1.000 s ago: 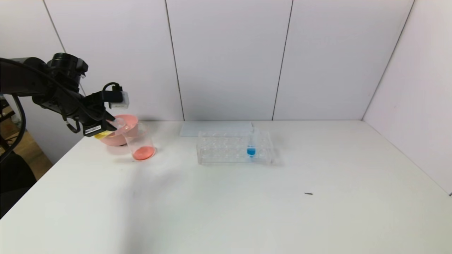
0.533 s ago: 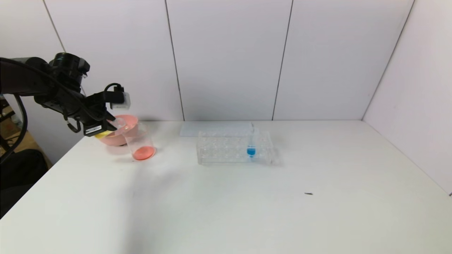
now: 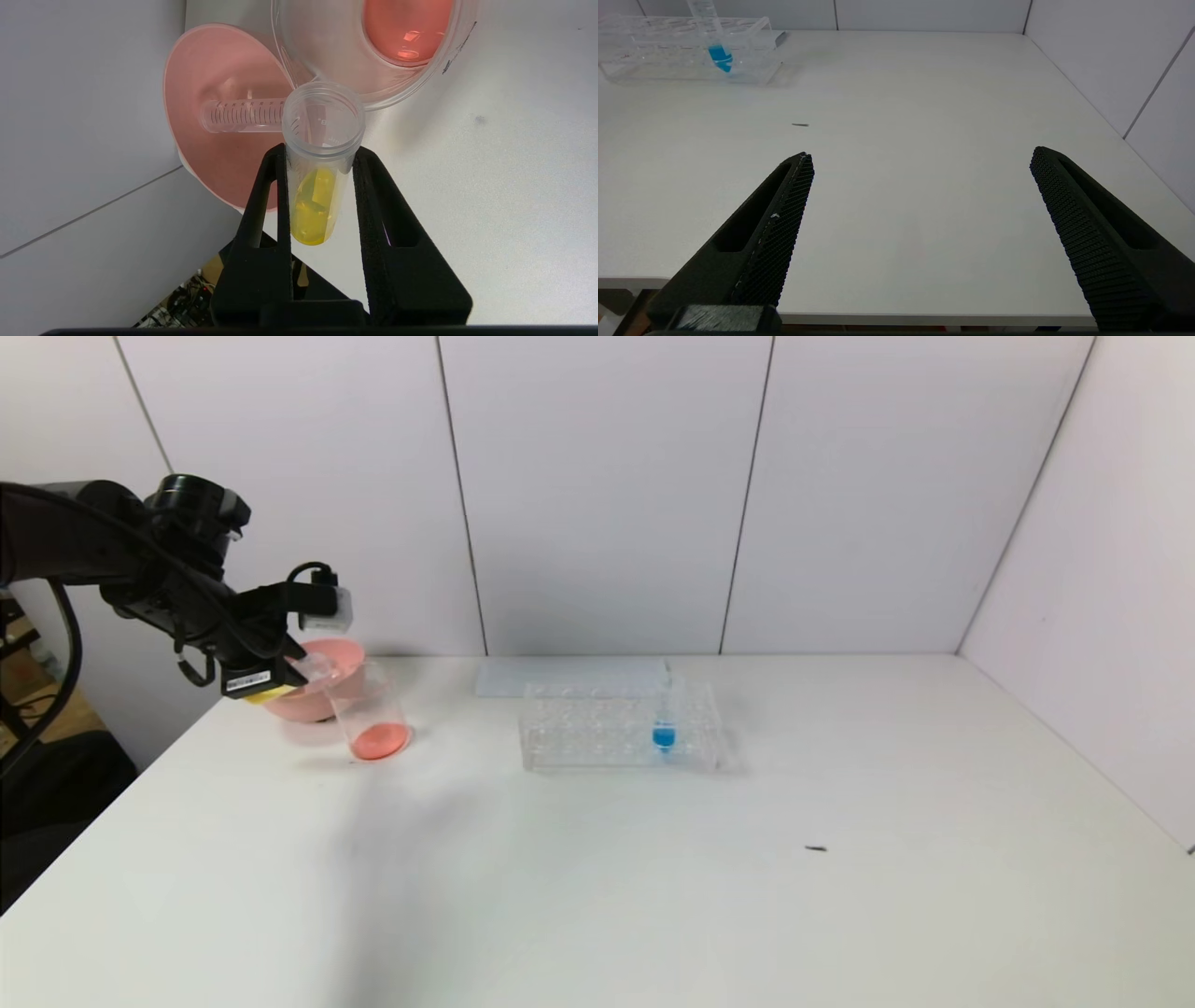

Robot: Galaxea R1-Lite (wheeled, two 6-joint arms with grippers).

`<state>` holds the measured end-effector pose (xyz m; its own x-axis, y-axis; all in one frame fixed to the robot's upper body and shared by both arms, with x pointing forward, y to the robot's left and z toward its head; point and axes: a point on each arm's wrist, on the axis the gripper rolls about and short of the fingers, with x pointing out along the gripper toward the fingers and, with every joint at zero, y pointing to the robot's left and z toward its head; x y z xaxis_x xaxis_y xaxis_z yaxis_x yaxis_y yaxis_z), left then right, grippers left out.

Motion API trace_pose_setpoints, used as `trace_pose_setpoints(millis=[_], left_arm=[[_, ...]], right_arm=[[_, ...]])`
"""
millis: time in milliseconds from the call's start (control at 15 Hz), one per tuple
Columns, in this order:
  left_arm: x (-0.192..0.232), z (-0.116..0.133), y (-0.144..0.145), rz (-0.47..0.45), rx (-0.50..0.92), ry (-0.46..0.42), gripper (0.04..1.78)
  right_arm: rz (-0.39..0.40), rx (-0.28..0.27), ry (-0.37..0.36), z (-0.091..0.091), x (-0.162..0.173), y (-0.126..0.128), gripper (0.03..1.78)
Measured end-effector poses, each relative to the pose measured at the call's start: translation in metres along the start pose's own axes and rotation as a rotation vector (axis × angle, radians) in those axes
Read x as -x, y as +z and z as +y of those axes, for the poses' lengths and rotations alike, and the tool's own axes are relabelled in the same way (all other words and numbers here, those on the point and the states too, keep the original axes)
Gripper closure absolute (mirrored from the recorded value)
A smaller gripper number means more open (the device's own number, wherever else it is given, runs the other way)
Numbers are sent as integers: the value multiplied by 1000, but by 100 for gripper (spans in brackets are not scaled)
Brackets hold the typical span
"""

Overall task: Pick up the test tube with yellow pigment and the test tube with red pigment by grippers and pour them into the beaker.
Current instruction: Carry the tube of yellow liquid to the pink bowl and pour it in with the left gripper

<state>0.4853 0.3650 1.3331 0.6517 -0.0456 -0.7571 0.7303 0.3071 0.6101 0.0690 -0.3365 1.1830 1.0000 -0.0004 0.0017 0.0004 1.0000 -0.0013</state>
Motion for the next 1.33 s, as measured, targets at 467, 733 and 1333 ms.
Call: trace_pose_setpoints(millis=[467,733,1333], left_arm=[[0,-1,3,32,-35,-4,138],[-1,-2,9,59,-64,-2,138],[0,-2,17,100,-109,1,138]], right_arm=[[0,0,0,0,0,0,11],[0,0,0,0,0,0,11],[0,0,0,0,0,0,11]])
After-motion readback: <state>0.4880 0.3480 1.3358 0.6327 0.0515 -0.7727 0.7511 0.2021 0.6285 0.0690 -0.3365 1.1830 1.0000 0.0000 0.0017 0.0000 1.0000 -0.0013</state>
